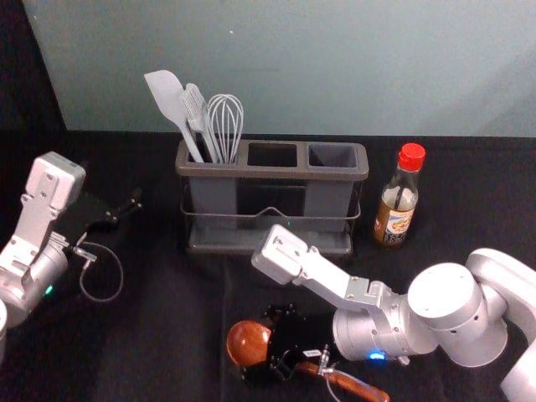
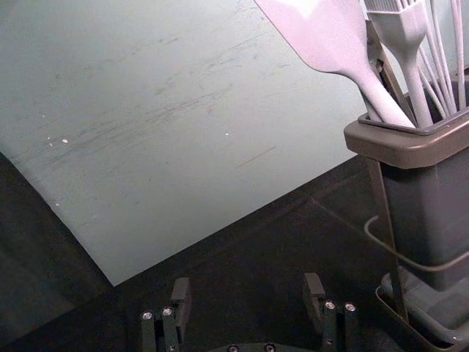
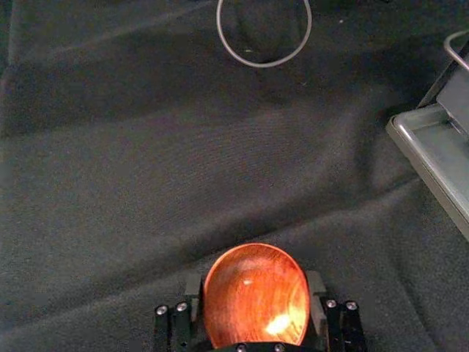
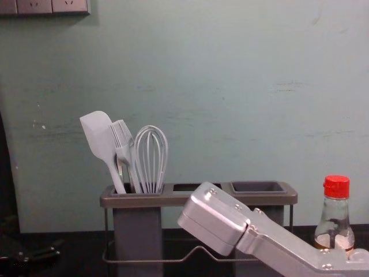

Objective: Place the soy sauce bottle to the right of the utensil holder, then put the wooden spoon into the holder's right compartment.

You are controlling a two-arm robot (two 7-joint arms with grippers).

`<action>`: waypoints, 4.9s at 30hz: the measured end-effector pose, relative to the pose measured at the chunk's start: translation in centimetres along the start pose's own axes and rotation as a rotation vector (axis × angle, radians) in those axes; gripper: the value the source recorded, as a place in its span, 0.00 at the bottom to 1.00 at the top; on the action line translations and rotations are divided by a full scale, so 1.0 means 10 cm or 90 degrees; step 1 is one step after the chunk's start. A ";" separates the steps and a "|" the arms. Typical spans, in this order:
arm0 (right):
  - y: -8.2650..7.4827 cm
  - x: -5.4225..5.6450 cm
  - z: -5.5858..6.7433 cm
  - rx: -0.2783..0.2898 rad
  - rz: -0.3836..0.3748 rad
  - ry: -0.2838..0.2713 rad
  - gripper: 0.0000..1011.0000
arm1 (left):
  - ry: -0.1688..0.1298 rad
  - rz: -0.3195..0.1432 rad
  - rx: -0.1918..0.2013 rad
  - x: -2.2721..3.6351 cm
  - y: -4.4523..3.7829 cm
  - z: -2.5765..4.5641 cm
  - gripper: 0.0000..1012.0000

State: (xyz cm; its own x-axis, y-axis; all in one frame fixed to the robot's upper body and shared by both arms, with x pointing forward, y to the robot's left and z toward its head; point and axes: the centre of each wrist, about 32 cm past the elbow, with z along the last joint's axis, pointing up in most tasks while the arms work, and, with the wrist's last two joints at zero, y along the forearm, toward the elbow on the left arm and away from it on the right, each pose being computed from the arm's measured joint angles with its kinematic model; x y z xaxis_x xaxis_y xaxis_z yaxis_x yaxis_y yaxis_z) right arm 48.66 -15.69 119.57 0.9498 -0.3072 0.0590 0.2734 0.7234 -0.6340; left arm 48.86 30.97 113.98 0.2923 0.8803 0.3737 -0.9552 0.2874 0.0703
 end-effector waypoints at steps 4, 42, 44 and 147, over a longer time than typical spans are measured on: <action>0.00 0.00 0.00 0.000 0.000 0.000 0.83 | 0.000 0.000 0.000 0.000 0.000 0.000 0.99; -0.74 -0.02 0.20 0.312 -0.176 -0.037 0.83 | 0.000 0.000 0.000 0.000 0.000 0.000 0.99; -0.77 -0.01 0.21 0.329 -0.191 -0.037 0.83 | 0.000 0.000 0.000 0.000 0.000 0.000 0.99; -0.11 1.04 0.05 0.635 -0.412 -0.016 0.83 | 0.000 0.000 0.000 0.000 0.000 0.000 0.99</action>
State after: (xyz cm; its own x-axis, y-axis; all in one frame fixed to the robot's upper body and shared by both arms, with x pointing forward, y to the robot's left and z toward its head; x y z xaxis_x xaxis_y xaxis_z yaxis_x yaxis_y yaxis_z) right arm 58.38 -19.32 121.27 0.5909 -0.7888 0.1692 0.6910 0.6031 0.3984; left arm 48.86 30.97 113.98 0.2923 0.8803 0.3737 -0.9552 0.2874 0.0703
